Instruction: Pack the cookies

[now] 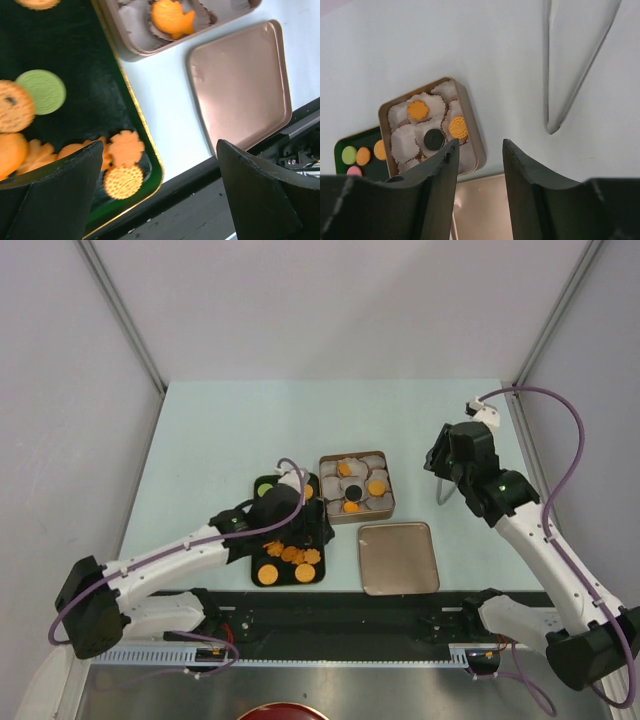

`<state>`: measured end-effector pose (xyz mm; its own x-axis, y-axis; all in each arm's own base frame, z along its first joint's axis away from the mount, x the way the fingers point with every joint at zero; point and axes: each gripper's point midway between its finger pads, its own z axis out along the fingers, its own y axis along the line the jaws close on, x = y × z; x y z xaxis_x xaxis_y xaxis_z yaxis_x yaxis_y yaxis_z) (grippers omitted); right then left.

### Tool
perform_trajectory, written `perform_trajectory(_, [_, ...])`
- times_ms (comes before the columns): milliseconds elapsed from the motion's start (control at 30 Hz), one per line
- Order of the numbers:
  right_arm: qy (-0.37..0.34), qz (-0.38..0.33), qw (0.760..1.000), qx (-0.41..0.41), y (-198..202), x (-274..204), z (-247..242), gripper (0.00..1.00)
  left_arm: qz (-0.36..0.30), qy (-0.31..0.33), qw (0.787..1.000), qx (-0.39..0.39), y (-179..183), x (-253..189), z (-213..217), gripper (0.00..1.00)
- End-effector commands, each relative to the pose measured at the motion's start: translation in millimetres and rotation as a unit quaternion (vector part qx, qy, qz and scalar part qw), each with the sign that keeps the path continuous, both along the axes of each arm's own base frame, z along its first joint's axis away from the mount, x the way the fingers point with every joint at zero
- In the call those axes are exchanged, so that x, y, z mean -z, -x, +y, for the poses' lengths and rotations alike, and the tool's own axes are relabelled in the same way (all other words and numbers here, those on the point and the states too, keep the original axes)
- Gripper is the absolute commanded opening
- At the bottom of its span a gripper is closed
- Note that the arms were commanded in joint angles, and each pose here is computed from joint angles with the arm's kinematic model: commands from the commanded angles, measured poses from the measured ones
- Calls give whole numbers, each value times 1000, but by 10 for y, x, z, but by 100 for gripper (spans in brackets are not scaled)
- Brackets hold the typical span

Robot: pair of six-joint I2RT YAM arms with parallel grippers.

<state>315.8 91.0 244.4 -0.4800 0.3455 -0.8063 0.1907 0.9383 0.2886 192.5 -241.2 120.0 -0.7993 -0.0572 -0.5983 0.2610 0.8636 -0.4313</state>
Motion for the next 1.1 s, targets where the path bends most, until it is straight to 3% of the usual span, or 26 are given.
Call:
perform_trajectory(0, [19, 48, 998, -41, 151, 267, 151, 48, -17, 13, 1000, -11, -119, -179, -277, 99])
perform_trajectory(133, [65, 173, 981, -66, 510, 815, 92, 51, -10, 26, 999, -26, -108, -172, -315, 98])
perform_trajectory(233, [83, 220, 970, -59, 712, 1111, 4, 49, -20, 44, 998, -44, -109, -252, -265, 98])
perform_trajectory(600, [108, 304, 946, -23, 848, 1639, -204, 48, -33, 63, 996, -48, -47, -272, -174, 100])
perform_trajectory(900, [51, 349, 935, -31, 844, 2054, -81, 50, -42, 70, 996, -47, -35, -270, -146, 100])
perform_trajectory(1067, [17, 364, 931, -21, 861, 2245, -111, 41, -41, 69, 996, -49, -36, -267, -144, 100])
